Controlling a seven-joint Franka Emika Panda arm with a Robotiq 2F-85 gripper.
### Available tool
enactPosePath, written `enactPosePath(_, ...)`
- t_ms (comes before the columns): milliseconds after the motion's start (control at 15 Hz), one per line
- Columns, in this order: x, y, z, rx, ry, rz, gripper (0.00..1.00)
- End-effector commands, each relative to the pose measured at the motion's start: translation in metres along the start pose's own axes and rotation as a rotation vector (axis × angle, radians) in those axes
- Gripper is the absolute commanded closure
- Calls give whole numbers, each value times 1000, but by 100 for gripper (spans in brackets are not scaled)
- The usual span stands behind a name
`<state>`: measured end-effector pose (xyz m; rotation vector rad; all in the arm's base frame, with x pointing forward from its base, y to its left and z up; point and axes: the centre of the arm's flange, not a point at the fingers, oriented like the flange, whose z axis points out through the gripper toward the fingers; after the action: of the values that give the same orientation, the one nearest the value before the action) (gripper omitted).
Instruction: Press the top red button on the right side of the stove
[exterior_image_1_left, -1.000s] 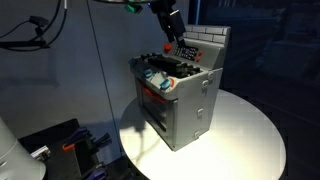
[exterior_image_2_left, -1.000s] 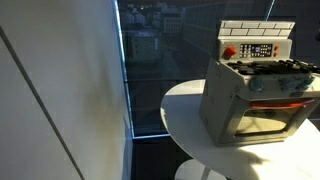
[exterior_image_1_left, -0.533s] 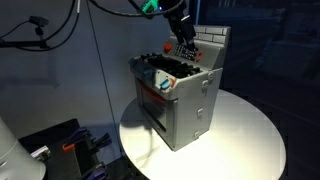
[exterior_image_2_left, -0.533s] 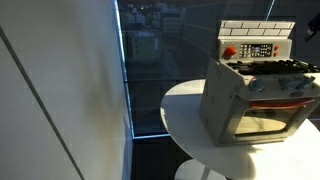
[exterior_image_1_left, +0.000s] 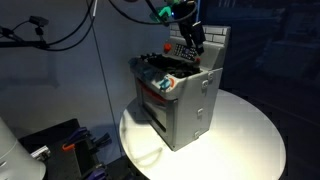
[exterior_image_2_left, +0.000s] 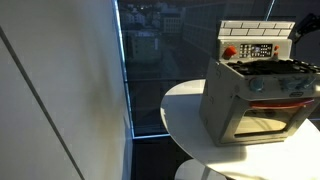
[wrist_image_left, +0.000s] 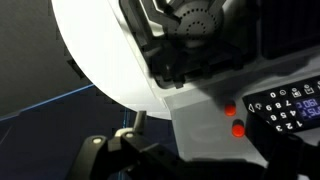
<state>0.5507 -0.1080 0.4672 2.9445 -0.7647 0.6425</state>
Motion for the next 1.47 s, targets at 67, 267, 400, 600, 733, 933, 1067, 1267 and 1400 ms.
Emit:
enactPosePath(67,26,-11,11,-8,-18,37,0)
enactPosePath(267,35,-13,21,-14,-26,49,0)
enactPosePath(400,38,-14,26,-16,-33,53,0)
enactPosePath(600,38,-15,29,-15,-43,47,0)
enactPosePath(733,35,-17,30,-16,-47,44,0)
enactPosePath(933,35,-18,29,-20,-49,43,0)
enactPosePath(1067,37,-19,30,-23,-55,45,0)
enactPosePath(1267,38,-18,32,-30,-62,50,0)
enactPosePath(1400,39,-17,33,-34,-69,54,0)
